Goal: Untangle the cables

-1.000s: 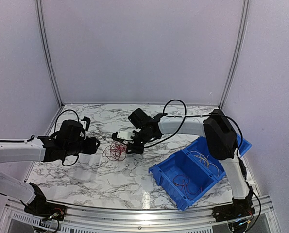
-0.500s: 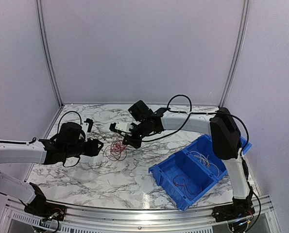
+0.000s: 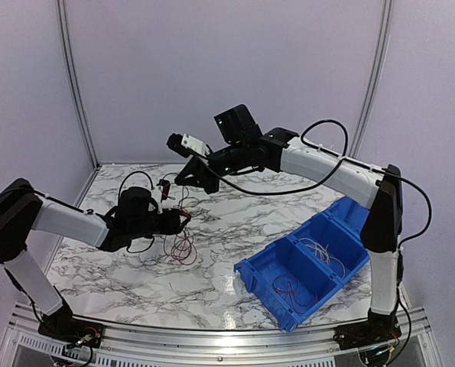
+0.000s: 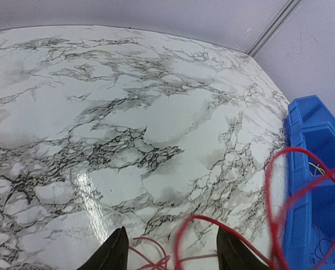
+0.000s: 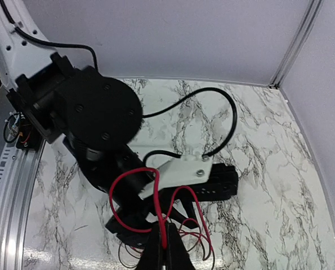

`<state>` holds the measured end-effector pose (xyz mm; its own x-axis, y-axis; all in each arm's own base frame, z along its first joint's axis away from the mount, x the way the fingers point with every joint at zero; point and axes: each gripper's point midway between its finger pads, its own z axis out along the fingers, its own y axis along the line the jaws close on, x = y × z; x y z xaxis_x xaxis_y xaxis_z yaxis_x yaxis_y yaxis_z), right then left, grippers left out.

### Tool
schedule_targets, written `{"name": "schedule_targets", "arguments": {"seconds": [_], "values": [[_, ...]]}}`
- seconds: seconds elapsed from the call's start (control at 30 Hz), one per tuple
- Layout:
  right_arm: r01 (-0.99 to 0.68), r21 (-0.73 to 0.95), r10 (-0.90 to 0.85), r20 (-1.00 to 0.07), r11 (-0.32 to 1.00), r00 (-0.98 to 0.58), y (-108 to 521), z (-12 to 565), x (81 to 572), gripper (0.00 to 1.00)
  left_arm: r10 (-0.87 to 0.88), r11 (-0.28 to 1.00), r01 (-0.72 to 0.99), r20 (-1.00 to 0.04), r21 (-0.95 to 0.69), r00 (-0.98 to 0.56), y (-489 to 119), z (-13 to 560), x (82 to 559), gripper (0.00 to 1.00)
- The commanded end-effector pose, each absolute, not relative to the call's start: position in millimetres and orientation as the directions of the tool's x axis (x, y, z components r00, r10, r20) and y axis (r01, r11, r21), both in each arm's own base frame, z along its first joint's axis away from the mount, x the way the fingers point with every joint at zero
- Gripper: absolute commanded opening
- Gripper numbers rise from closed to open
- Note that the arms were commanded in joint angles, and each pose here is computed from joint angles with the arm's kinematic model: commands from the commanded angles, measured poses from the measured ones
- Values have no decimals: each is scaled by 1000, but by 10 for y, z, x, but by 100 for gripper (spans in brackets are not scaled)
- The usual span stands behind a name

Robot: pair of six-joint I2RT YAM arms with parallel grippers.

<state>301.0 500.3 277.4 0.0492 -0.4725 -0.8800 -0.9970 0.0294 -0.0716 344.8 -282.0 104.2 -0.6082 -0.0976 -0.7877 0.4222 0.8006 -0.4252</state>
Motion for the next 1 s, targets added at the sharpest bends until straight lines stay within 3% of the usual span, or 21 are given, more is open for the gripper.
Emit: {"name": "schedule_targets", "arguments": {"seconds": [0.0,0.13,0.37,0.53,0.63,0.97], "values": [[-992,-47,-371,-924,-114,87,4903,3323,2611,0,-216,787,373,-785,-492,-581,-2991,1079,3781,53],[-965,-120,-258,-949,-231,180,4716,3890,2258,0,-241,830,278,-761,-483,-603,-2929,747,3916,47],[-931,-251,-122,-949,-265,291,4354,4639,2022,0,-233,849,221,-714,-481,-660,-2876,325,3855,45],[-937,-226,-116,-957,-266,264,4263,4656,2095,0,-220,860,214,-714,-464,-665,-2805,268,3795,44],[-958,-203,-161,-958,-200,236,4316,4525,2256,0,-214,862,232,-738,-451,-640,-2751,413,3765,45],[-994,-93,-300,-948,-64,108,4382,3708,2608,0,-182,909,286,-907,-302,-380,-2183,1580,3478,52]]}}
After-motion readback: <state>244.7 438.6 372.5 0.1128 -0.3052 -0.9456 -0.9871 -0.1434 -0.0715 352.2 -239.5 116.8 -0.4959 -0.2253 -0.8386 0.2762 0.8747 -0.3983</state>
